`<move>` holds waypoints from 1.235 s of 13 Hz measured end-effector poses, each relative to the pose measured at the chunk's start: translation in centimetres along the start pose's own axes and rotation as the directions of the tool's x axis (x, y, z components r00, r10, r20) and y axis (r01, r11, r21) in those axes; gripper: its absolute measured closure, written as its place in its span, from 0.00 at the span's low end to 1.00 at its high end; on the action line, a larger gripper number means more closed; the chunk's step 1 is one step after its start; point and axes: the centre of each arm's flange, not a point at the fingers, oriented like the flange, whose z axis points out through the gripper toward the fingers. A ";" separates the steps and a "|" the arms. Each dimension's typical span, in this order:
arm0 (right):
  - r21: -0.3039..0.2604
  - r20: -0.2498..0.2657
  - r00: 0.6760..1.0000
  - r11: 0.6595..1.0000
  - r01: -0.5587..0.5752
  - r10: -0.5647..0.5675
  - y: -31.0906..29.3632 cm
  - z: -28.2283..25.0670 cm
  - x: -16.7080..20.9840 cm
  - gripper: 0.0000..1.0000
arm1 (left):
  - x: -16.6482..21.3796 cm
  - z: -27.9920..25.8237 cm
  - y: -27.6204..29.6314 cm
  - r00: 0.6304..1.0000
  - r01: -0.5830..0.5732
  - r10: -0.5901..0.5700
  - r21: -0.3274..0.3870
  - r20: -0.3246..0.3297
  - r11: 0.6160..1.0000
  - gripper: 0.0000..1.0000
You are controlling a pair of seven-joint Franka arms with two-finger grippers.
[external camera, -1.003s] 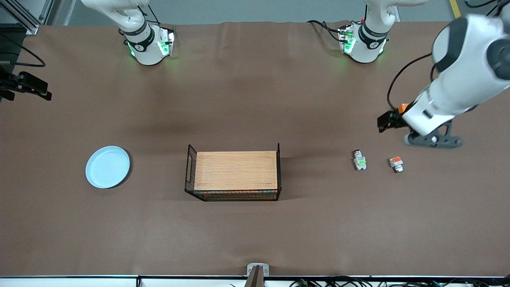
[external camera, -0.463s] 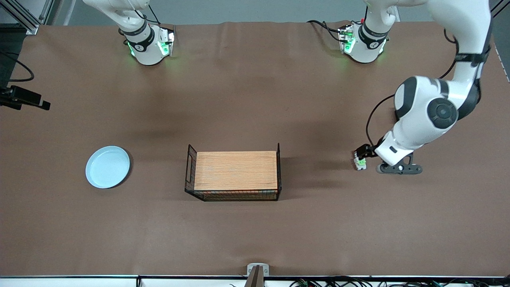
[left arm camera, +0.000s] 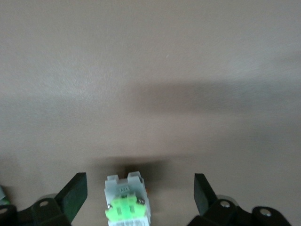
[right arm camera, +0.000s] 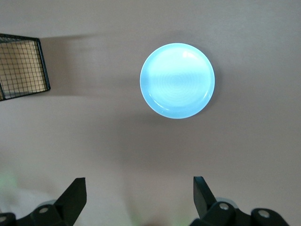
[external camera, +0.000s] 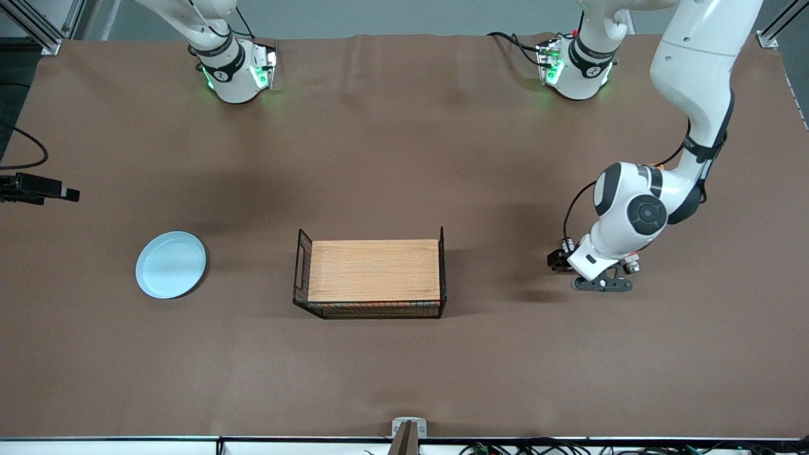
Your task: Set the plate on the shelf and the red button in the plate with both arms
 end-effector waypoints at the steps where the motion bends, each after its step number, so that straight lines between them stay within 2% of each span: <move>1: 0.027 0.001 1.000 0.999 0.031 -0.031 2.5 1.4 0.5 0.00 | -0.1 0.6 -0.1 1.000 0.013 -0.013 0.008 0.006 1.000 0.00; 3: 0.051 -0.002 0.997 0.996 0.078 -0.078 5.7 3.6 1.2 0.00 | -0.1 0.9 -0.5 0.999 0.041 -0.041 0.014 0.009 0.999 0.00; 6: 0.031 -0.024 0.986 0.985 0.168 -0.167 6.7 5.6 2.8 0.00 | -0.3 1.3 -2.0 0.997 0.075 -0.075 0.017 0.019 0.997 0.00; 8: 0.030 -0.020 0.979 0.978 0.205 -0.205 8.1 7.5 3.5 0.00 | -0.6 1.5 -2.5 0.994 0.103 -0.104 0.018 0.025 0.994 0.00; 10: 0.058 0.001 0.978 0.977 0.207 -0.207 10.7 10.6 3.9 0.00 | -0.8 1.7 -2.3 0.993 0.116 -0.116 0.018 0.030 0.993 0.00; 12: 0.096 0.000 0.978 0.974 0.207 -0.208 12.6 14.3 4.7 0.00 | -1.1 1.8 -2.0 0.993 0.114 -0.115 0.018 0.036 0.993 0.00; 16: 0.159 0.011 0.979 0.967 0.201 -0.205 13.1 18.4 5.8 0.00 | -1.5 1.4 -1.6 0.992 0.124 -0.125 0.016 0.035 0.992 0.00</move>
